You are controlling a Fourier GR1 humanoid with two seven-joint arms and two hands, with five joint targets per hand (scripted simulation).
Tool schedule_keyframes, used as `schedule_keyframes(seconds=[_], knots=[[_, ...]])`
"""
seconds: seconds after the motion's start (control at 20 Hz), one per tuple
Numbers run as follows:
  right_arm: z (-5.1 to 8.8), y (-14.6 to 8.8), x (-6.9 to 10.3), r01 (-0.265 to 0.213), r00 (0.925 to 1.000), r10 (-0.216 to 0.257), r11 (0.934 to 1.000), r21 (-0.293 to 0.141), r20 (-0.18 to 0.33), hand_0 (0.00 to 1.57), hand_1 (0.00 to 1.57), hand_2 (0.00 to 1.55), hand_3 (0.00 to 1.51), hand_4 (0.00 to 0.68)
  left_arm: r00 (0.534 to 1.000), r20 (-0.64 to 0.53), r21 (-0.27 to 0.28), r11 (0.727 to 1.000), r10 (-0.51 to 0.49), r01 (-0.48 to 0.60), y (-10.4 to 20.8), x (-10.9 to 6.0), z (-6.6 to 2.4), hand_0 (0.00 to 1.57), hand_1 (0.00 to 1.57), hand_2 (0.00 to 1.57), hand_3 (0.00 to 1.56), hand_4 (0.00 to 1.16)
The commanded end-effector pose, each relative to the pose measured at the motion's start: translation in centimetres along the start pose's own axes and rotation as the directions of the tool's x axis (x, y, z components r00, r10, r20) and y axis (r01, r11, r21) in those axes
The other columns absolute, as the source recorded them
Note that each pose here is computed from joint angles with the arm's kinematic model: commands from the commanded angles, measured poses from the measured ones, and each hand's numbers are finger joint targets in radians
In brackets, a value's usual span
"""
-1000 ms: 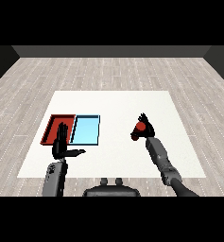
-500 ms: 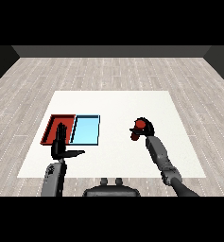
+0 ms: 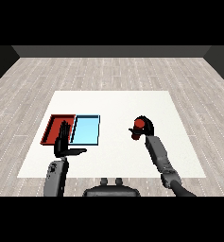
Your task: Pick the red can and put it in the red box
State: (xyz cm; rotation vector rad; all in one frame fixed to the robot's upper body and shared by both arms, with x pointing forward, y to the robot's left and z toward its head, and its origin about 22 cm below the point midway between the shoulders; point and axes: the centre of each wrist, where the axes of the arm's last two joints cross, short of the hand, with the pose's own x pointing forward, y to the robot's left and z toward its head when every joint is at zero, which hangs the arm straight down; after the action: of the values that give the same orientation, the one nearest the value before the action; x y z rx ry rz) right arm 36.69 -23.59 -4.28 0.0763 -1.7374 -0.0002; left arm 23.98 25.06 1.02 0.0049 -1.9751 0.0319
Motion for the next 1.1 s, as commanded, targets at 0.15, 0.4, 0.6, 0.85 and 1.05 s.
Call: schedule_keyframes(seconds=[0.15, 0.4, 0.6, 0.85, 1.05], knots=[[0.9, 1.2, 1.0, 0.011, 0.9959, -0.013, 0.9996, 0.027, 0.09, 1.43, 1.43, 1.44, 1.41, 0.649, 0.999, -0.039, -0.055, 0.998, -0.034, 0.032, -1.1, -0.5, -0.91, 0.0, 0.0, 0.0, 0.0, 0.0], [-0.4, 1.2, 4.2, 0.003, 0.9931, -0.004, 1.0, 0.009, 0.117, 1.44, 1.44, 1.45, 1.42, 0.651, 0.998, -0.062, -0.14, 0.99, 0.023, -0.032, -5.5, -1.2, -0.48, 0.0, 0.0, 0.0, 0.0, 0.0], [-0.2, 2.5, 6.8, 0.029, 0.9905, -0.03, 0.9995, 0.009, 0.134, 1.42, 1.42, 1.44, 1.42, 0.652, 0.995, -0.096, -0.186, 0.981, 0.038, -0.056, -8.1, -1.3, -3.02, 0.0, 0.0, 0.0, 0.0, 0.0], [0.9, 5.6, 5.9, 0.045, 0.9844, -0.051, 0.9982, 0.039, 0.168, 1.41, 1.41, 1.44, 1.42, 0.653, 0.992, -0.109, -0.188, 0.979, 0.062, -0.082, -9.1, -0.2, -2.16, 0.0, 0.0, 0.0, 0.0, 0.0], [3.4, 11.2, 5.7, 0.049, 0.9852, -0.059, 0.9967, 0.065, 0.161, 1.41, 1.41, 1.44, 1.42, 0.653, 0.993, -0.097, -0.222, 0.971, 0.066, -0.086, -12.0, 1.1, -2.87, 0.0, 0.0, 0.0, 0.0, 0.0]])
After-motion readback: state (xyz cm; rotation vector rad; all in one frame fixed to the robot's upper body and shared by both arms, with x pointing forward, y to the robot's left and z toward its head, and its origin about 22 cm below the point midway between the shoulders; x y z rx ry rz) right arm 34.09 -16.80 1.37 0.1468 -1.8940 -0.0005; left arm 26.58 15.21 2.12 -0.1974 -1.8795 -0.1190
